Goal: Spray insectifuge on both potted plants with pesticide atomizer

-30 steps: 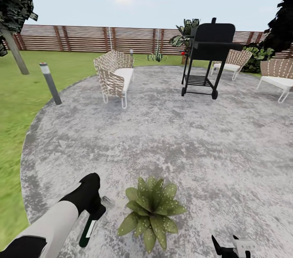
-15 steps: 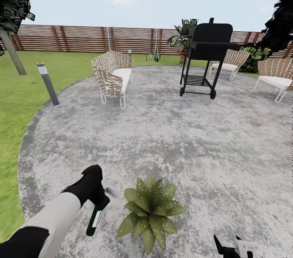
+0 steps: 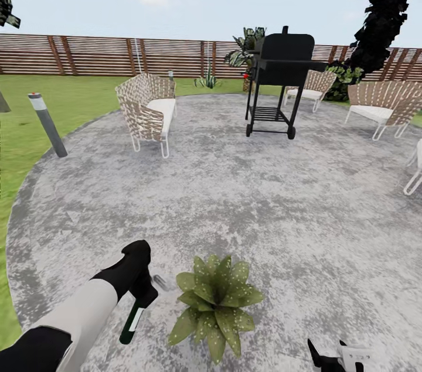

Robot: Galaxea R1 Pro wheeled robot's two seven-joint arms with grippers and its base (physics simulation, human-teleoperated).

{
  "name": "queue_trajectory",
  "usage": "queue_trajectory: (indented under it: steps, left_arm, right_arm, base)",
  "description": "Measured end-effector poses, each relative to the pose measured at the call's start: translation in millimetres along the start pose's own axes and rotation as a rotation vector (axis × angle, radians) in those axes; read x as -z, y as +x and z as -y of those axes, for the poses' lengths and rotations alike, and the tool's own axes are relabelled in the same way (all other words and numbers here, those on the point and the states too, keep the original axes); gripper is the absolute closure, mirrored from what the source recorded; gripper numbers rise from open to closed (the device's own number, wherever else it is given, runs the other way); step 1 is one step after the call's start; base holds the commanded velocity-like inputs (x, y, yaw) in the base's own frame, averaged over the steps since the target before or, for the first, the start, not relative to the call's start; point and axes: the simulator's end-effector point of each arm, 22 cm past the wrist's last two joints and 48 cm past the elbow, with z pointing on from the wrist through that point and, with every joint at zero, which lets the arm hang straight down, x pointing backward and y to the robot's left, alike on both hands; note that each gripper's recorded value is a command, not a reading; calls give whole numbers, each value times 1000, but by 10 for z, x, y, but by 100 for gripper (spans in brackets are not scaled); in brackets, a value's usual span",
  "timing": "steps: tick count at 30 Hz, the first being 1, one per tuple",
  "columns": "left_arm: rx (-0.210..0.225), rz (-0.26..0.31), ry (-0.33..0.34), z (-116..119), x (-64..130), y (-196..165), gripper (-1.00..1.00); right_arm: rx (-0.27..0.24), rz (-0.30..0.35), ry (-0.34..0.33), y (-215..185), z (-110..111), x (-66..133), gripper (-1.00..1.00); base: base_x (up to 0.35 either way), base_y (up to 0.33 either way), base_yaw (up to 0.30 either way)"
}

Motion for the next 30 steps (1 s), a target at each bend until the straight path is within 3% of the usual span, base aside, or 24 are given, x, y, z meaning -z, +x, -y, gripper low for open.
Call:
queue_trajectory:
  steps: [11, 21, 30]
  left_arm:
    - [0, 0, 3, 13, -4, -1, 100]
    - [-3, -14, -1, 16, -54, 52, 100]
    - [0, -22, -7, -21, -71, 100, 100]
  right_arm:
    - [0, 0, 0, -2, 2, 2, -100]
    - [1, 0, 0, -1, 2, 1, -100]
    - [0, 0, 0, -1, 1, 0, -100]
  base:
    - [105, 260, -233]
    - [12, 12, -292]
    - [0, 17, -27]
